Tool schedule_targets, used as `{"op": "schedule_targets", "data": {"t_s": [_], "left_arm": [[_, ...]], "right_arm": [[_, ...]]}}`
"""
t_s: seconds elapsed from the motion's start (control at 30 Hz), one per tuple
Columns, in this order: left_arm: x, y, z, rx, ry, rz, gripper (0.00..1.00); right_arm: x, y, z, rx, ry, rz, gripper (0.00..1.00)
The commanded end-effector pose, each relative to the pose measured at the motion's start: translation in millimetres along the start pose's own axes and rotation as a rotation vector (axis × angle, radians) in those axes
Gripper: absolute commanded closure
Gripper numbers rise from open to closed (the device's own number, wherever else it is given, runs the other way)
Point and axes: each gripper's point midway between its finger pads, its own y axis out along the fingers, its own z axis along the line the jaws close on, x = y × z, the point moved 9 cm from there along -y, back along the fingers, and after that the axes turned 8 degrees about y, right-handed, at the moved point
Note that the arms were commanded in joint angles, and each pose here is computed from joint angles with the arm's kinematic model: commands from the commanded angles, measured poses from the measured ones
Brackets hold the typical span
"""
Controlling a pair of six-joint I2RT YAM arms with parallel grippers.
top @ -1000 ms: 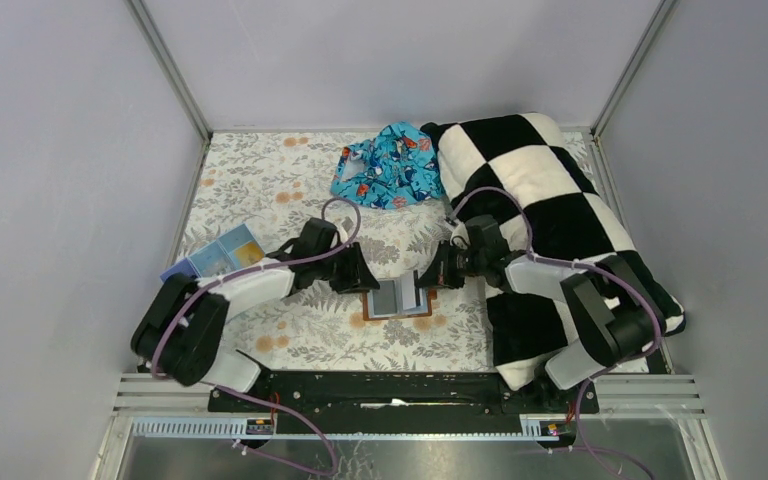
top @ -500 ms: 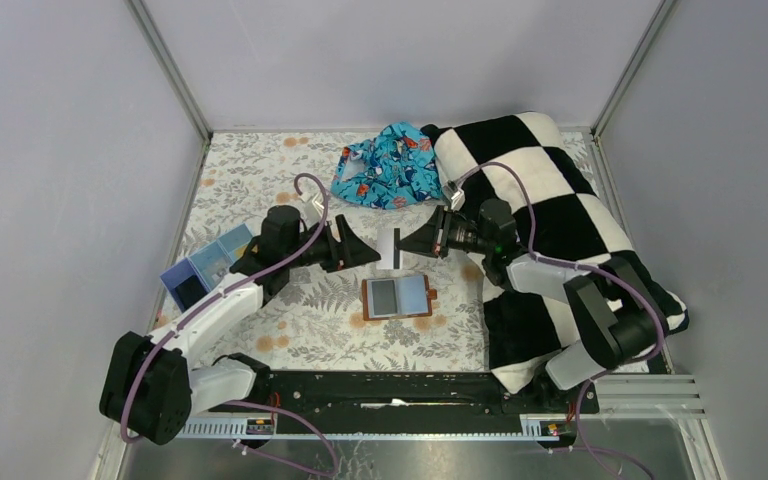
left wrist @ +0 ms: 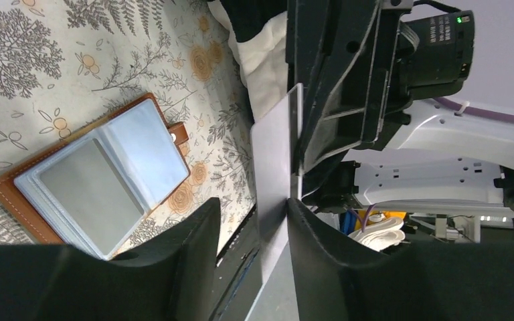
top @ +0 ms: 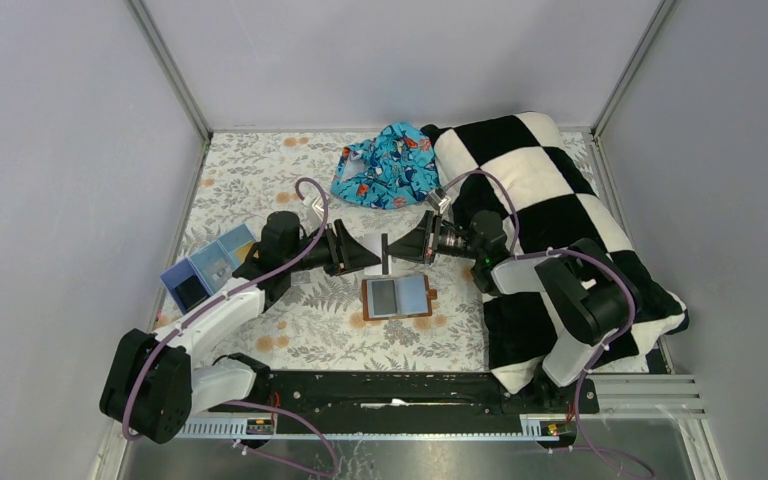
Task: Take the credit cards out of the card holder
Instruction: Place the credit card in the storage box.
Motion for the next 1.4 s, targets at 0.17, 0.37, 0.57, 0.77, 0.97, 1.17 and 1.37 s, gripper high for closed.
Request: {"op": "schedule_targets", "data": {"t_s": [0.17, 0.37, 0.57, 0.77, 0.97, 1.17, 1.37], "left_arm": [[12.3, -3.3, -10.9, -0.006, 0.057, -0.067, 0.9], [20.6, -8.4, -19.4, 0.033, 0.088, -0.082, 1.0], [42.6, -32.6, -7.4, 0.442, 0.107, -0.035, 1.0], [69.0, -85.3, 5.6, 1.16, 0.073, 0.009, 1.0], [74.4, -133.9, 19.9, 1.75, 0.074, -0.13, 1.0], [64.0, -151.2, 58.4, 2.109, -0.003, -0.081, 1.0], [62.8, -149.6, 97.9, 2.225, -0.057, 0.001, 1.0]], "right_arm": [[-9.2, 7.9, -4.7, 0.034, 0.006, 0.052, 1.0], [-9.1, 7.7, -13.0, 0.008, 0.032, 0.043, 0.8], [-4.7, 0.7, -33.2, -0.11, 0.087, 0.02, 0.34], [-2.6, -17.3, -38.8, -0.352, -0.023, -0.01, 0.26], [0.0, -25.9, -40.3, -0.519, -0.094, -0.044, 0.23], [2.6, -21.0, -41.5, -0.502, -0.055, -0.027, 0.23], [6.3, -18.5, -36.3, -0.51, -0.059, -0.023, 0.23]]}}
